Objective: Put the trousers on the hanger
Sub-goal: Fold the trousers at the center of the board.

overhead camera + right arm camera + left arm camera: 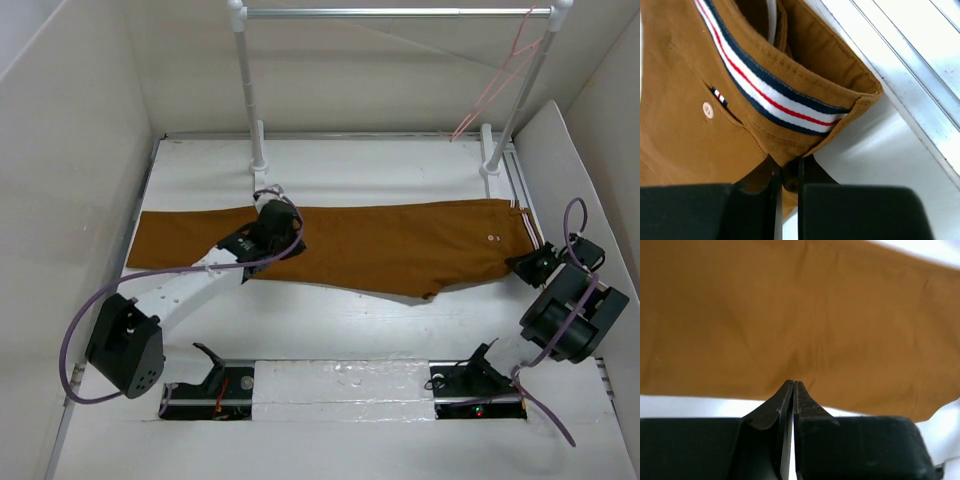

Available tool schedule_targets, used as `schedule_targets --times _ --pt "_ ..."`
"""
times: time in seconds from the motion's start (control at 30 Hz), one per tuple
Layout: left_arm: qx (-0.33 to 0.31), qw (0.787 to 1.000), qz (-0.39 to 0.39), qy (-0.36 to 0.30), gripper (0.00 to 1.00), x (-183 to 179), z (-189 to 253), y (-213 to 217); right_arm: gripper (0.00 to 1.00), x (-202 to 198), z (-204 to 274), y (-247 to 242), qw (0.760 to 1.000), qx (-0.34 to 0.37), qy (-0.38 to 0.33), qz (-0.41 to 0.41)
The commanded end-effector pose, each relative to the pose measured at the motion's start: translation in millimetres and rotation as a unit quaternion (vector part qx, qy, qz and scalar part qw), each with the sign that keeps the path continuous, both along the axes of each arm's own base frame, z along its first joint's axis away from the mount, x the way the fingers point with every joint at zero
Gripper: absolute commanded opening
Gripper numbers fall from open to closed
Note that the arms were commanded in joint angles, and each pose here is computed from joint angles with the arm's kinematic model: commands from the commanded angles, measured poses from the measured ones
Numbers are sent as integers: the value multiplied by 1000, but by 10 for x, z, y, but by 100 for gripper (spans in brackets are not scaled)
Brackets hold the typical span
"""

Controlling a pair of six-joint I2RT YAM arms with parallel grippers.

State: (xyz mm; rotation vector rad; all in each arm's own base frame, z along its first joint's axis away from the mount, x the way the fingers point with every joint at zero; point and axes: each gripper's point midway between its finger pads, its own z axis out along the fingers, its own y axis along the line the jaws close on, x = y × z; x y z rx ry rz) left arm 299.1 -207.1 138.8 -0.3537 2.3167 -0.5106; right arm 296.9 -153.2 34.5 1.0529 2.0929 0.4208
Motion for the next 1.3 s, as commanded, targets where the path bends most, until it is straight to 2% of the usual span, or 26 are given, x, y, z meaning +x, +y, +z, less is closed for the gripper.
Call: schedule_targets --times 0.0,0.07,0.17,0.2,0.27,0.3,0.33,0.37,0.47,0.57,0.77,0.93,1.03,1.13,1.2,1.27 --pt "7 1000 21 19 0 -102 -262 -50 0 143 312 40 997 -43 -61 23" --pt "22 999 23 25 0 -136 -383 -38 0 103 566 113 994 -70 -85 28" --pt "40 998 14 36 0 -204 -546 -12 0 -4 1259 349 980 -134 -139 35" --pt "46 998 9 37 0 -215 -571 2 0 -78 1567 557 972 -156 -168 51" --pt "52 998 0 40 0 -260 -626 -13 0 -120 2067 680 956 -197 -210 54" --pt "54 998 -5 40 0 -267 -635 -14 0 -191 2093 868 959 -191 -194 82" --pt "55 998 -6 39 0 -273 -642 -8 0 -188 2428 924 948 -215 -215 92" --pt "54 998 -21 35 0 -327 -629 -91 0 -207 2503 1004 946 -219 -215 105" --pt "46 997 -46 29 0 -417 -621 -276 0 -291 3072 1106 924 -265 -256 104" --pt "28 997 -67 40 0 -524 -692 -487 0 -357 3490 1157 908 -296 -268 123" --pt "7 991 -123 54 0 -850 -794 -1101 0 -384 3838 1270 889 -328 -277 161" --pt "2 986 -132 100 0 -964 -1179 -1478 0 -472 4219 1383 866 -360 -299 176" --pt "-31 977 -180 106 0 -1132 -1133 -2000 0 -480 4355 1561 854 -355 -317 211" --pt "-6 969 -227 98 0 -1365 -996 -2398 0 -434 4397 1846 840 -335 -339 260" --pt "2 966 -237 101 0 -1506 -929 -2373 0 -411 4424 1911 836 -330 -347 268" --pt "0 970 -232 76 0 -1547 -770 -2261 0 -376 4439 2049 832 -322 -351 283"
